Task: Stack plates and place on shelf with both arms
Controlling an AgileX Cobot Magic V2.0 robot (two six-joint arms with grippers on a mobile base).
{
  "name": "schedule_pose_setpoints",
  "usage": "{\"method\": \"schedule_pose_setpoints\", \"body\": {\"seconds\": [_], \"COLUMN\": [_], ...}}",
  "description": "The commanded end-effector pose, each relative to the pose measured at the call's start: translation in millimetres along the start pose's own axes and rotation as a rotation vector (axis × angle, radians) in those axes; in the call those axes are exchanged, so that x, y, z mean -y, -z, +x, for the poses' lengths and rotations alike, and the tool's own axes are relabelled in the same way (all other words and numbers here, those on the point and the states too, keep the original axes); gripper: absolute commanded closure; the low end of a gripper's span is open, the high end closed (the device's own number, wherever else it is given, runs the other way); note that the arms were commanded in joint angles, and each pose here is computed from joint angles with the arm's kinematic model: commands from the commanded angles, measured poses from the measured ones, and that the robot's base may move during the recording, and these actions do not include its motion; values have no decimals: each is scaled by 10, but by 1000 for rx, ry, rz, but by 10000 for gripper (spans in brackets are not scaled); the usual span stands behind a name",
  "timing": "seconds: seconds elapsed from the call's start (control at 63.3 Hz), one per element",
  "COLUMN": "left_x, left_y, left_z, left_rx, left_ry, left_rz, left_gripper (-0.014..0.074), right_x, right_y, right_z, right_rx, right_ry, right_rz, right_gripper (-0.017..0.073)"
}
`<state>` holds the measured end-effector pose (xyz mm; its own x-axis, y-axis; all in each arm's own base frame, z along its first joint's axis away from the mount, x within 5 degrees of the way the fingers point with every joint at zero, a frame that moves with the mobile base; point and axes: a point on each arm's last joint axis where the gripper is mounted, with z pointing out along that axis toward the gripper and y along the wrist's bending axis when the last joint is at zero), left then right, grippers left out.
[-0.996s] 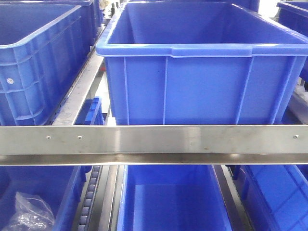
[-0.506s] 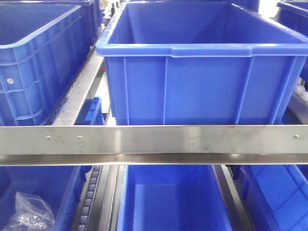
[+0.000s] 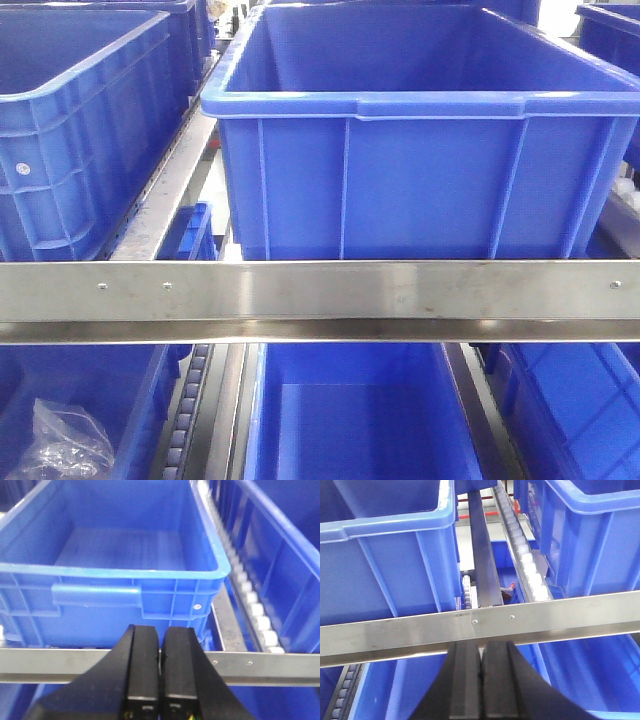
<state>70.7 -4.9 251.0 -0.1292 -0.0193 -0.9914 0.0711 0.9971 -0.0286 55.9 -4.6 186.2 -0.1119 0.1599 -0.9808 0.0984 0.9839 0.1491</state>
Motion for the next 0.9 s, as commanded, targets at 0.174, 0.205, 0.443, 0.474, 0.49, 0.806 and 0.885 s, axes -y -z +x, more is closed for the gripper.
{"method": "schedule_pose_setpoints", "body": {"seconds": [0.174, 0.205, 0.443, 0.474, 0.49, 0.806, 0.885], "left_x": [14, 12, 9, 7, 6, 6, 6], "left_y": [71, 76, 133, 137, 137, 135, 135], "left_z": [317, 324, 333, 335, 335, 336, 336], "left_rx": [305, 289, 323, 323, 323, 321, 321], "left_ry": [37, 37, 33, 54, 63, 64, 64], "left_rz": [42, 39, 39, 40, 40, 40, 40], "left_gripper": [507, 507, 507, 507, 507, 507, 507], "right_x": [-12, -12, -12, -12, -12, -12, -12], "right_y": [18, 18, 18, 18, 18, 18, 18], "right_z": [-81, -81, -81, -81, -81, -81, -81], "right_rx": [98, 98, 98, 98, 98, 98, 98], "right_ry": [10, 10, 10, 10, 10, 10, 10], "right_rz": [-13, -13, -13, -13, -13, -13, -13], "right_gripper": [503, 503, 503, 503, 503, 503, 503]}}
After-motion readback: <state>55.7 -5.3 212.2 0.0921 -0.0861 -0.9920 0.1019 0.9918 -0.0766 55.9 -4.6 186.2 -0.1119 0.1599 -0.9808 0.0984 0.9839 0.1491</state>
